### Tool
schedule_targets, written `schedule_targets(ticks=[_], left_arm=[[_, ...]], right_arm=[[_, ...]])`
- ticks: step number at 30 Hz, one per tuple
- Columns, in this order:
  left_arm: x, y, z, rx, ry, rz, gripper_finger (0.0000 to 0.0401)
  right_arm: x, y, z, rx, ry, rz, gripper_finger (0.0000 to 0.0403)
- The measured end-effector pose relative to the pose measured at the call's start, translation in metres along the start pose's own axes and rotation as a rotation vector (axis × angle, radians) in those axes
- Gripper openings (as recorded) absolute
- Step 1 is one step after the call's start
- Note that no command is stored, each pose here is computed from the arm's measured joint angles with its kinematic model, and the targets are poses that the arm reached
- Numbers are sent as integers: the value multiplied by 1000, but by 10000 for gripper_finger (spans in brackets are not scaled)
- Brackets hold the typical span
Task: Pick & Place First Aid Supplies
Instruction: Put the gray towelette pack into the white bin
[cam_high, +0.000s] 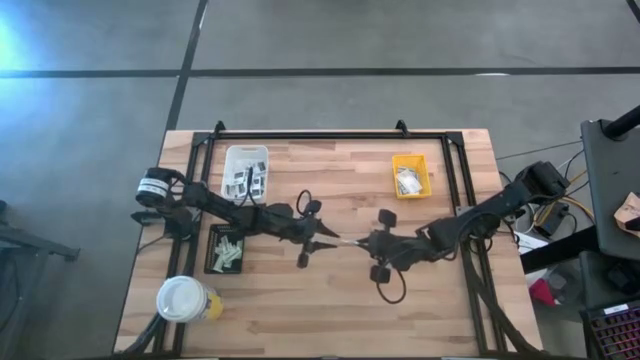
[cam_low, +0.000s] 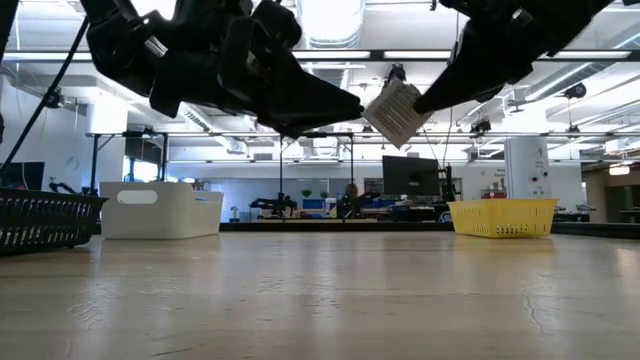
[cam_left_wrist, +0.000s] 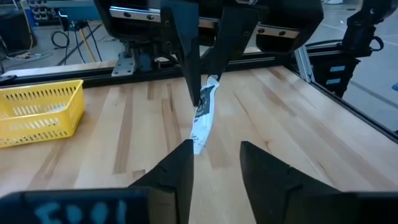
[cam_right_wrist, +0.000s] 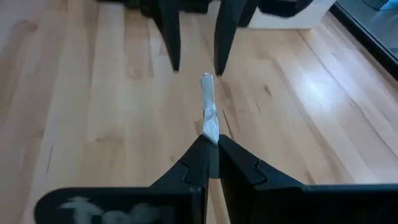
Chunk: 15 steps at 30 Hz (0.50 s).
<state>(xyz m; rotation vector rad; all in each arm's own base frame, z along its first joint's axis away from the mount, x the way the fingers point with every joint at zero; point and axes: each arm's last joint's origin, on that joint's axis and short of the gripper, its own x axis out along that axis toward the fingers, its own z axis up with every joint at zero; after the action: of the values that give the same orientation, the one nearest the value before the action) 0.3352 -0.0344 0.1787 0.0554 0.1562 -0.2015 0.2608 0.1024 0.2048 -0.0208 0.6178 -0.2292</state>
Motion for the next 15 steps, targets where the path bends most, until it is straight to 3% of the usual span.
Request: schedule_targets(ticks=[15], left_arm=[[5, 3, 13, -3, -36, 68, 126]], right_arm=[[7, -9, 11, 68, -69, -11, 27]])
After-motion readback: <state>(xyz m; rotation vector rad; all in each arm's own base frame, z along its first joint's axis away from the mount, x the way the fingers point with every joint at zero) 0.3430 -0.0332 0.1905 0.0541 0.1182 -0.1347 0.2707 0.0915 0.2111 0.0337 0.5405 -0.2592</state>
